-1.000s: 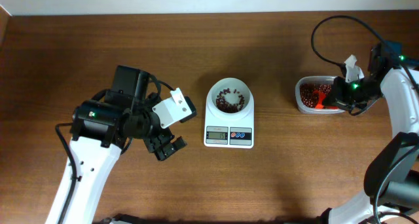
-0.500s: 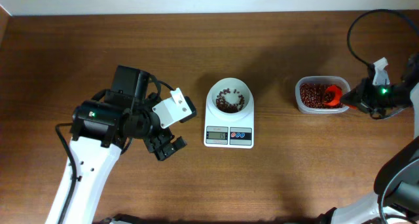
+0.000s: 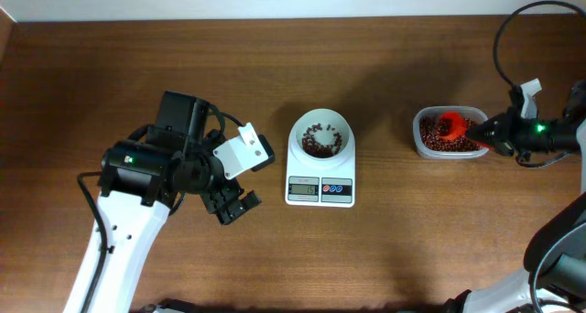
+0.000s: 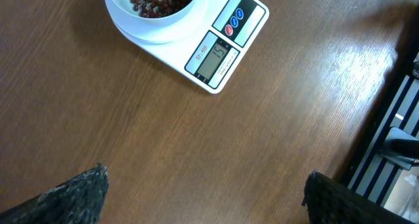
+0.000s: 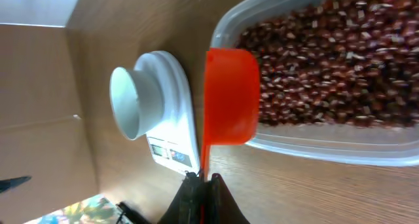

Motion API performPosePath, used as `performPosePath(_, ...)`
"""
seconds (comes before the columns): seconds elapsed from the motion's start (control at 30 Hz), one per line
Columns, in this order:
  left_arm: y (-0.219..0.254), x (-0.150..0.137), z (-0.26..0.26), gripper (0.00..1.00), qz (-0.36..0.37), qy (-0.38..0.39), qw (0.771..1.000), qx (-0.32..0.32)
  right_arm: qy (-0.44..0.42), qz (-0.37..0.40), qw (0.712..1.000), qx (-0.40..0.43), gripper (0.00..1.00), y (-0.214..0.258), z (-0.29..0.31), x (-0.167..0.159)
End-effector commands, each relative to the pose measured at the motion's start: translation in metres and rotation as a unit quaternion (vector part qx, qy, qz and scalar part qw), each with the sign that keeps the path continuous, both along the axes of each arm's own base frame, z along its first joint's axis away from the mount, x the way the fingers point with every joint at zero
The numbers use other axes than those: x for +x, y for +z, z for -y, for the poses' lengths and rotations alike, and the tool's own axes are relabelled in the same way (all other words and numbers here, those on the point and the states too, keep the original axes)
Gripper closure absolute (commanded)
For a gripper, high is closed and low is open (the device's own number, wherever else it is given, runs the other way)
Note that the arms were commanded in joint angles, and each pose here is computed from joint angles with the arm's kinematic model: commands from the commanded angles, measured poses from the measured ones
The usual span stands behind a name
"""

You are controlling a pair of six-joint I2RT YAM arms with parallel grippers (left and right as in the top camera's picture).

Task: Scoop and weigh 50g on scale
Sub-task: 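Lift the filled scoop and carry it over the white bowl, then tilt the scoop with the right gripper to pour beans into the bowl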

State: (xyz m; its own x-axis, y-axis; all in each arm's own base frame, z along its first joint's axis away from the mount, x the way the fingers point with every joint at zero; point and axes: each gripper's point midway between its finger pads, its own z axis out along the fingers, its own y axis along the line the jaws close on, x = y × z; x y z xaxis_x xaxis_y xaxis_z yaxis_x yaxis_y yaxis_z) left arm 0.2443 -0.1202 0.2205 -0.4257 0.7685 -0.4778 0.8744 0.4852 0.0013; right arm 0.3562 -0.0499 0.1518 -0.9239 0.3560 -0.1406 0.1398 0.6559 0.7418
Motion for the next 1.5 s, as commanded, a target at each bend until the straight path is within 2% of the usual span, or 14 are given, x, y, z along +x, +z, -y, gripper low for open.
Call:
performPosePath(0.0,0.009,0.0,0.001,0.01,0.013,-0.003,1.0,-0.008,0.004,0.024,0.999,0.048,0.96,0.011,-0.01,0.004)
performPosePath(0.17,0.009,0.0,0.001,0.01,0.013,-0.003,1.0,-0.008,0.031,0.032,0.997,0.07,0.96,0.018,-0.034,0.007)
performPosePath(0.47,0.009,0.0,0.001,0.01,0.013,-0.003,1.0,-0.008,0.191,0.029,0.977,0.091,0.96,0.023,-0.156,-0.005)
performPosePath(0.73,0.009,0.0,0.001,0.01,0.013,-0.003,1.0,-0.008,0.233,0.054,0.967,0.084,0.96,0.024,-0.201,0.003)
performPosePath(0.93,0.009,0.0,0.001,0.01,0.013,-0.003,1.0,-0.008,0.266,0.088,0.959,-0.048,0.96,-0.006,-0.211,0.016)
performPosePath(1.03,0.009,0.0,0.001,0.01,0.013,-0.003,1.0,-0.008,0.315,0.126,0.937,-0.083,0.96,-0.012,-0.226,0.014)
performPosePath(1.07,0.009,0.0,0.001,0.01,0.013,-0.003,1.0,-0.008,0.292,0.106,0.941,-0.133,0.96,-0.022,-0.22,0.021)
performPosePath(1.2,0.009,0.0,0.001,0.01,0.013,-0.003,1.0,-0.008,0.305,0.126,0.935,-0.128,0.96,-0.018,-0.229,0.021)
performPosePath(1.23,0.009,0.0,0.001,0.01,0.013,-0.003,1.0,-0.008,0.328,0.152,0.926,-0.112,0.96,-0.012,-0.235,0.019)
performPosePath(1.27,0.009,0.0,0.001,0.01,0.013,-0.003,1.0,-0.008,0.297,0.133,0.937,-0.126,0.96,-0.015,-0.23,0.025)
performPosePath(1.3,0.009,0.0,0.001,0.01,0.013,-0.003,1.0,-0.008,0.347,0.18,0.917,-0.082,0.96,-0.001,-0.244,0.015)
performPosePath(1.37,0.009,0.0,0.001,0.01,0.013,-0.003,1.0,-0.008,0.29,0.138,0.939,-0.118,0.96,-0.01,-0.232,0.028)
performPosePath(1.43,0.009,0.0,0.001,0.01,0.013,-0.003,1.0,-0.008,0.353,0.186,0.914,-0.079,0.96,0.001,-0.248,0.013)
performPosePath(1.47,0.009,0.0,0.001,0.01,0.013,-0.003,1.0,-0.008,0.316,0.151,0.93,-0.115,0.96,-0.008,-0.237,0.021)
